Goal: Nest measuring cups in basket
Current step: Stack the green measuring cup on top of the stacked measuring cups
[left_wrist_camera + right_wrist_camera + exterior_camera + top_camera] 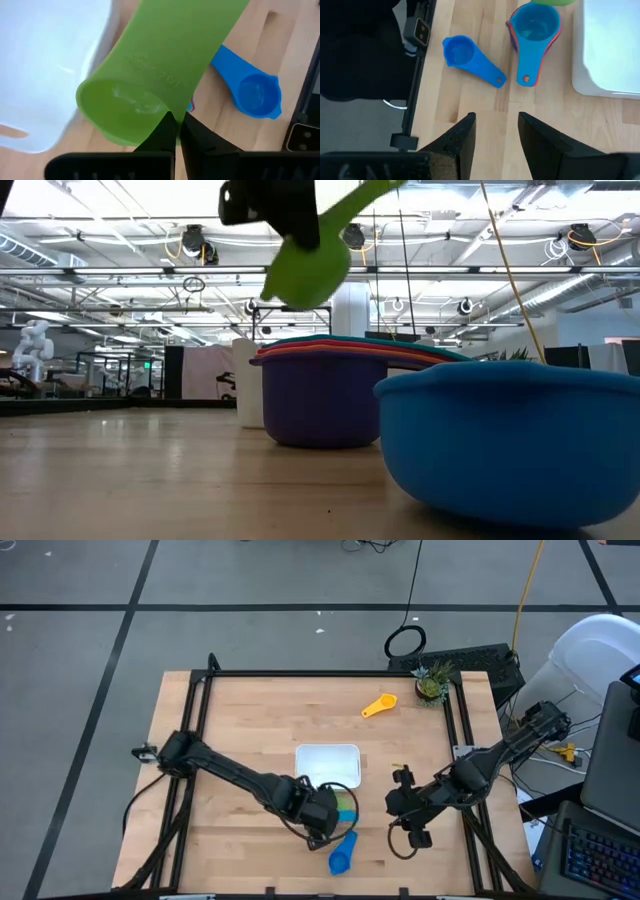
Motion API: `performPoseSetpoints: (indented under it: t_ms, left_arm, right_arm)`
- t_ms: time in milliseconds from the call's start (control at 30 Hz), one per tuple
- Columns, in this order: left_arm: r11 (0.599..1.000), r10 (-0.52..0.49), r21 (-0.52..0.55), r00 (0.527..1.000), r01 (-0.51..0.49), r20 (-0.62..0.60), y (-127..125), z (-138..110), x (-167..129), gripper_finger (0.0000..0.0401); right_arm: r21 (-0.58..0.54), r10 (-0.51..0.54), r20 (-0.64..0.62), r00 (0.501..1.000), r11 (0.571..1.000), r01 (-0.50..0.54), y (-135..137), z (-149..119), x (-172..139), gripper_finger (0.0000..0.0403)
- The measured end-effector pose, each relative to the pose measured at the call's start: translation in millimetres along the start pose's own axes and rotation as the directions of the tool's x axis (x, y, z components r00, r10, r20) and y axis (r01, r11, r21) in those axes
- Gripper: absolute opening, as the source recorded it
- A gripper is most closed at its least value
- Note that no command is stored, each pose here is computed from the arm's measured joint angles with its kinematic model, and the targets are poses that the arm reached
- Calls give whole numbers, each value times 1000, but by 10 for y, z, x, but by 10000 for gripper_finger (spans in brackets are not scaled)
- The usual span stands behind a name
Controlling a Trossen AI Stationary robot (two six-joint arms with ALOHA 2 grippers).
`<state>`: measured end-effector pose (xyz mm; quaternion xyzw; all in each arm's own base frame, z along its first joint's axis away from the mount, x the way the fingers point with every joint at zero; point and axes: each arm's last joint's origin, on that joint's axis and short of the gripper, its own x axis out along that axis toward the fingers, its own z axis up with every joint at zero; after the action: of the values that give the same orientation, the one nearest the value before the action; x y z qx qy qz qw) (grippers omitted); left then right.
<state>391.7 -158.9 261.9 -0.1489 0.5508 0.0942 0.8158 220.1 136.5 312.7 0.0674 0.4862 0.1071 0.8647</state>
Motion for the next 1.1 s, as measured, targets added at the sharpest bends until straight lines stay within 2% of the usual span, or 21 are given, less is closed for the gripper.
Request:
performPoseSetpoints:
  t_ms: [100, 300, 533, 867, 1100]
  left_arm:
    - [999, -17, -30, 999, 16, -30, -17, -7, 73, 8]
    - [991, -72, -107, 997, 75, 32, -70, 54, 67, 9]
    - [988, -39, -151, 999, 40, 7, -40, 29, 70, 12]
    - [990, -69, -127, 998, 66, -14, -49, 24, 70, 21]
    - [989, -85, -124, 996, 81, -27, -48, 26, 70, 57]
  right_arm:
    - [-10, 4, -7, 1000, 1000, -4, 28, -16, 5, 138]
    - [-10, -14, 2, 1000, 1000, 14, 31, -20, 3, 138]
    - [-25, -14, 3, 1000, 1000, 14, 55, -33, 1, 138]
    - [-70, -22, -15, 1000, 997, 20, 156, -118, -11, 138]
    - [-67, -21, -13, 1000, 998, 20, 158, -117, -11, 138]
